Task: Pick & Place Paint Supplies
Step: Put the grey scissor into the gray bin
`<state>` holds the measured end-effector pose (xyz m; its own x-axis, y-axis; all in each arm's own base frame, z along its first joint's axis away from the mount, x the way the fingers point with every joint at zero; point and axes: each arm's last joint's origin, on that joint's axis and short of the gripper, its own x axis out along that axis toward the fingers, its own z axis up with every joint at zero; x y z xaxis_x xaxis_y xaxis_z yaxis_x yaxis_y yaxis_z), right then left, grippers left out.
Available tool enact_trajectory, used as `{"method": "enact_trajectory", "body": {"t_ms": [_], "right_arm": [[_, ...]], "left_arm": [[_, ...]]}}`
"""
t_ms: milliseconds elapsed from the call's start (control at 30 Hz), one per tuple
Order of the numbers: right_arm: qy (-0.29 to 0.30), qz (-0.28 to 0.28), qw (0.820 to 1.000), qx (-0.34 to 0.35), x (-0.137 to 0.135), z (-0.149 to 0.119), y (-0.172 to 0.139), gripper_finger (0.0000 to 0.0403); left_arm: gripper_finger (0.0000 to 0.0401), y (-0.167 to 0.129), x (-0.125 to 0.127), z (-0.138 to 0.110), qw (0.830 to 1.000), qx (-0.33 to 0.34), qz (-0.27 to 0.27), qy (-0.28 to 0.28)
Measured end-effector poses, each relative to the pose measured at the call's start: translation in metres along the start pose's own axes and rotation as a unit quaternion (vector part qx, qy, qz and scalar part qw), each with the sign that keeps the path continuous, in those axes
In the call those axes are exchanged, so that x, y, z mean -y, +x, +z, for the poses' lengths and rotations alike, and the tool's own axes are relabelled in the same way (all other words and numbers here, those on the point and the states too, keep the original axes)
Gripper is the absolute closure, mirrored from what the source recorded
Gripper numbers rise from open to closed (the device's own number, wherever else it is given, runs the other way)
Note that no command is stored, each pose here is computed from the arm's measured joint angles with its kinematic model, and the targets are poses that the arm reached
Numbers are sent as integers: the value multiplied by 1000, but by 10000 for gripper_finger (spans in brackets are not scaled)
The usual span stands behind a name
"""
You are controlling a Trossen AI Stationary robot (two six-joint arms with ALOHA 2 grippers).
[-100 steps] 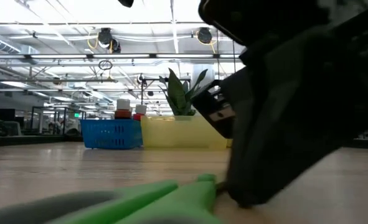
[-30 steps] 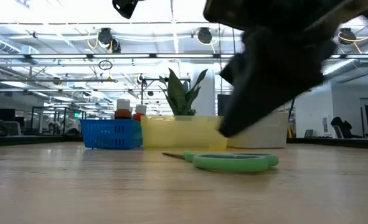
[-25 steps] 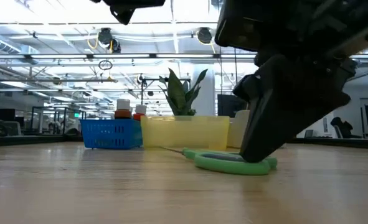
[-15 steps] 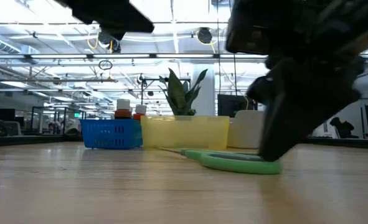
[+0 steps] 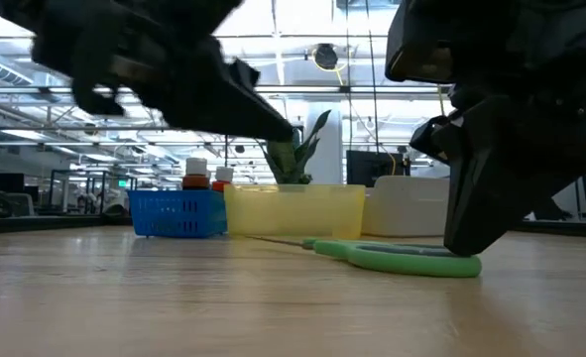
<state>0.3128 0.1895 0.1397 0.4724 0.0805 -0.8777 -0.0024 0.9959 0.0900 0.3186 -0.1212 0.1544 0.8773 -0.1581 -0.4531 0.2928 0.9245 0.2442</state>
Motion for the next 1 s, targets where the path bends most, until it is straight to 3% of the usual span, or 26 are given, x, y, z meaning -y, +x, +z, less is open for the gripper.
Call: {"method": "enact_trajectory", "body": {"t_ms": [267,600,1000], "right_arm": [[-8,11,1000,-9,-4,-3,-1,403],[-8,13,1000,-10,-4,-4,-1,403],[-25,17,1000,-6,-5,-4,-4,403]], "left_arm": [[354,12,-22,-17,999,-34,28,-32],[354,36,-29,-56,995,-90,5,-48],[355,42,-43,-70,988,-102,-10,-120]]}}
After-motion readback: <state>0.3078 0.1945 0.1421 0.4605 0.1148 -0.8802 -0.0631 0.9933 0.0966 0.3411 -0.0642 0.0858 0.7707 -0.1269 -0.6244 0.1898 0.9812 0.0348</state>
